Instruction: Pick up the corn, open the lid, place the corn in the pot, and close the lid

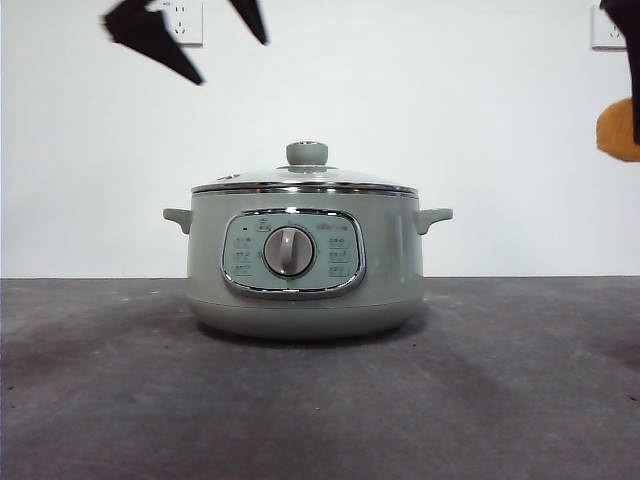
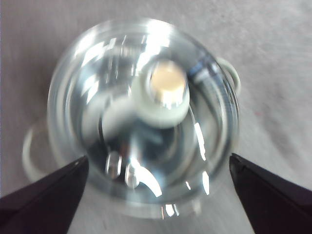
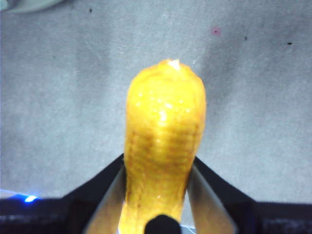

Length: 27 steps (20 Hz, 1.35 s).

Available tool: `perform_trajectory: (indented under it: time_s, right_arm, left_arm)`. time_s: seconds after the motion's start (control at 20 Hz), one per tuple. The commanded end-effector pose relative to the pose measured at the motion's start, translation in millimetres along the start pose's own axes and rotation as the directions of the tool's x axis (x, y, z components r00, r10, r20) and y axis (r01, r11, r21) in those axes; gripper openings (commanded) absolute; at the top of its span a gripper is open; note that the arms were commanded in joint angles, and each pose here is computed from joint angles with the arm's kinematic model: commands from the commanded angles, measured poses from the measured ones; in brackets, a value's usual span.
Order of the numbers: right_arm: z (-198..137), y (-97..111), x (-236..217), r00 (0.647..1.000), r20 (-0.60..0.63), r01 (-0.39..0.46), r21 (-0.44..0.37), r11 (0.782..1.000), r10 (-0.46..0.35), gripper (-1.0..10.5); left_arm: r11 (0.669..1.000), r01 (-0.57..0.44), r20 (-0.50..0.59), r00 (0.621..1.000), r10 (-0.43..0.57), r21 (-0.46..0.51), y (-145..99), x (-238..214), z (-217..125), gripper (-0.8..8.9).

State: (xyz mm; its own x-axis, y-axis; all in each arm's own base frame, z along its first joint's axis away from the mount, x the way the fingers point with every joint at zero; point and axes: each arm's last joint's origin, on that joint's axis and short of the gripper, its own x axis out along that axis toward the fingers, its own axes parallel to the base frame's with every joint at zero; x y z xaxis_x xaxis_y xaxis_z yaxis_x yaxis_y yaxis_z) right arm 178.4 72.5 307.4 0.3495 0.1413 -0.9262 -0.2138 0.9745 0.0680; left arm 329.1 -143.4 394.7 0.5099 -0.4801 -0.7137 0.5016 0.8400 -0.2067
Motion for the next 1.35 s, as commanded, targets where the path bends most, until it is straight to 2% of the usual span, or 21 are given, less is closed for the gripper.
perform_trajectory:
  time_s: [0.05,0.3,0.5,0.6,0.85,1.05,1.15,1.25,1.35]
  right_arm:
    - [-3,0,-5,1.0,0.013,-0.003,0.0,1.0,0.003,-0.1]
    - [-4,-1,-6,1.0,0.019,-0.003,-0.003,1.0,0.003,-0.1]
    - [-2,0,-6,0.999,0.036,-0.006,-0.004,1.0,0.007,-0.1]
    - [-2,0,-6,0.999,0.035,-0.006,-0.007,1.0,0.007,-0.1]
    - [-2,0,-6,0.999,0.032,-0.005,-0.012,1.0,0.006,-0.1]
    - [-2,0,-6,0.999,0.031,-0.005,-0.012,1.0,0.006,-0.1]
    - [-2,0,-6,0.999,0.032,-0.005,-0.011,1.0,0.006,-0.1]
    - [-2,0,-6,0.999,0.032,-0.005,-0.011,1.0,0.006,-0.1]
    - [-2,0,-6,0.999,0.032,-0.005,-0.011,1.0,0.006,-0.1]
  left_arm:
    - [0.999,-0.026,-0.004,1.0,0.026,0.048,-8,21,17,4.79]
    - [0.99,-0.111,-0.005,0.994,0.112,0.092,-16,67,34,4.79]
    - [0.989,-0.104,-0.06,0.992,0.111,0.11,-18,98,28,4.85]
    - [0.988,-0.099,-0.087,0.99,0.11,0.117,-21,110,25,5.34]
    - [0.981,-0.127,-0.105,0.984,0.143,0.145,-32,123,20,5.34]
    - [0.976,-0.159,-0.105,0.979,0.175,0.146,-32,123,20,5.22]
    - [0.976,-0.159,-0.116,0.978,0.176,0.146,-31,123,19,4.1]
    - [0.978,-0.149,-0.113,0.98,0.166,0.145,-32,123,19,3.5]
    - [0.979,-0.144,-0.109,0.981,0.16,0.145,-32,125,20,2.25]
